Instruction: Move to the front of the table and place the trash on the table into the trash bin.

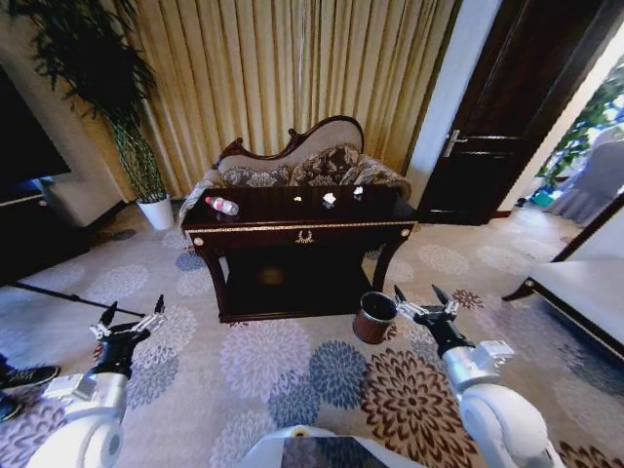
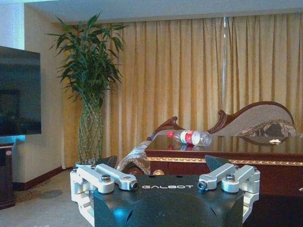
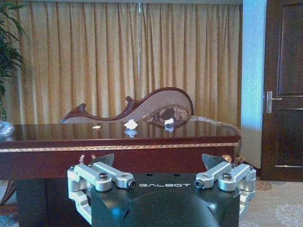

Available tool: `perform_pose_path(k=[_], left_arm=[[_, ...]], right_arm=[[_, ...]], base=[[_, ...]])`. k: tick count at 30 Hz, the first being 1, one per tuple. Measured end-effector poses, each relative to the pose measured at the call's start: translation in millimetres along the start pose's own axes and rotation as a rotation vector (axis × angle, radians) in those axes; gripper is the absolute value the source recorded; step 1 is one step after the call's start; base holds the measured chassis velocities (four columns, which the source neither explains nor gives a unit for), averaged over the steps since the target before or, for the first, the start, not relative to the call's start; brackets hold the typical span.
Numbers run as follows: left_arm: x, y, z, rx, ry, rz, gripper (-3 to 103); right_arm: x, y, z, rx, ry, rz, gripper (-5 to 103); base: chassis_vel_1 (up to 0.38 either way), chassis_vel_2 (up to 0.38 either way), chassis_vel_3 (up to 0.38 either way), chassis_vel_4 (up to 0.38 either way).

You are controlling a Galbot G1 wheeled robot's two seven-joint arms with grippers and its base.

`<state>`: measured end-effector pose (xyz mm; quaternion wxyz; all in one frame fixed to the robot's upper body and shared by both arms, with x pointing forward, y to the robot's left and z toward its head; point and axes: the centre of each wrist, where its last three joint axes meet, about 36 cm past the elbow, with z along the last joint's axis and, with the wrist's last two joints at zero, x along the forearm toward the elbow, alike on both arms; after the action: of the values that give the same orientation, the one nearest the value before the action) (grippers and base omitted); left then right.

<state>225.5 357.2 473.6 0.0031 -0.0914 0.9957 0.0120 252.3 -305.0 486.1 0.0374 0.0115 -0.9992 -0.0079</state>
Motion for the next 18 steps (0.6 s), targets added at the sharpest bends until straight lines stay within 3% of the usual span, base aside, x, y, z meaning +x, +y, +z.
perform_pose_path(k=[18], left_arm=[[1.5, -0.6, 0.9, 0.003, 0.002, -0.001, 100]], right_arm=[[0.0, 0.6, 1.2, -0.003, 0.002, -0.001, 100]], base=[[-0.217, 0.215, 0.217, -0.219]])
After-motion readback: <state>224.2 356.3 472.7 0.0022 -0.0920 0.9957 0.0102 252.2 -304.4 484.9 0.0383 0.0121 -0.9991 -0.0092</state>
